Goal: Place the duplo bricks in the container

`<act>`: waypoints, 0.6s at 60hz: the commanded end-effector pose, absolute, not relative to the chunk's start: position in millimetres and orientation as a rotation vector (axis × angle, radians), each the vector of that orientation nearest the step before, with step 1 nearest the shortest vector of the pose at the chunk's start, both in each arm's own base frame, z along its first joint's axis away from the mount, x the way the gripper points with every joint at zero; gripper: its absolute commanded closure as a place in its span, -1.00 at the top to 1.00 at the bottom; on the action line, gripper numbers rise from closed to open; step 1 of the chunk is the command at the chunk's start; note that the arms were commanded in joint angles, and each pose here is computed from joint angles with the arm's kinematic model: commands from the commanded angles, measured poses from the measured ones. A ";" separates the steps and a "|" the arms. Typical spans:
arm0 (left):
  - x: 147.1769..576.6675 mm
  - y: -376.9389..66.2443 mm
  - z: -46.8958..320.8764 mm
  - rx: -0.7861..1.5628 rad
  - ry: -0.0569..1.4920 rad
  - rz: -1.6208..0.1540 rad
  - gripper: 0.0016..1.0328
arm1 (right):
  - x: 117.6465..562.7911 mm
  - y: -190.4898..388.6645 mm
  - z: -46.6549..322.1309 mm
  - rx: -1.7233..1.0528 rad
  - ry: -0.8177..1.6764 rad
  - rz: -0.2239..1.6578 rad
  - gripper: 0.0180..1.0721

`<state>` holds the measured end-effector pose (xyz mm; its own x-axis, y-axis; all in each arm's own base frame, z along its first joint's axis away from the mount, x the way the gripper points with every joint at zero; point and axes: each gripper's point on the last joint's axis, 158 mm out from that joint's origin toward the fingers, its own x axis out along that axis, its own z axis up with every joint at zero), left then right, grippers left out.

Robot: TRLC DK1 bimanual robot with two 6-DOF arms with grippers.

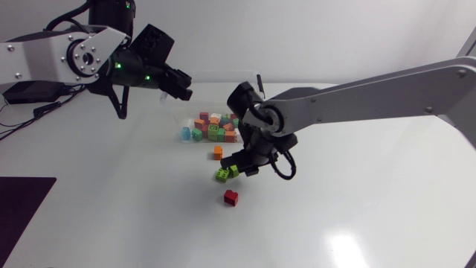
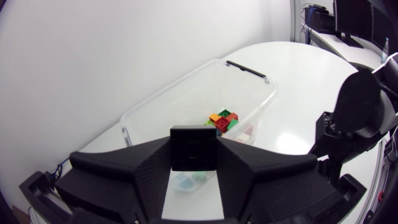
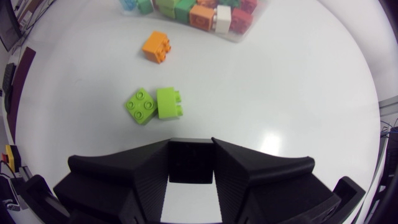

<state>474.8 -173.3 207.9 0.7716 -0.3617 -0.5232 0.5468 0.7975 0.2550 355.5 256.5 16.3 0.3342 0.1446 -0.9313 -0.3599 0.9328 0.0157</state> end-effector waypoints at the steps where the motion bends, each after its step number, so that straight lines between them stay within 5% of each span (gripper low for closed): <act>1: 498.2 -176.8 214.8 0.368 0.449 -0.490 -0.28 | 366.7 250.6 44.8 -0.201 1.129 0.341 -0.37; 25: 574.6 -188.1 189.1 0.319 0.444 -0.456 -0.16 | 413.3 256.5 151.7 -0.114 0.868 0.428 -0.36; 30: 581.1 -190.7 178.8 0.324 0.462 -0.459 0.27 | 424.3 261.8 172.9 -0.104 0.802 0.445 -0.36; 32: 582.5 -192.0 173.4 0.329 0.483 -0.463 0.67 | 429.4 265.1 181.6 -0.107 0.767 0.455 -0.36; 36: 581.9 -190.6 171.5 0.342 0.499 -0.466 0.92 | 439.2 269.8 196.0 -0.100 0.715 0.465 -0.35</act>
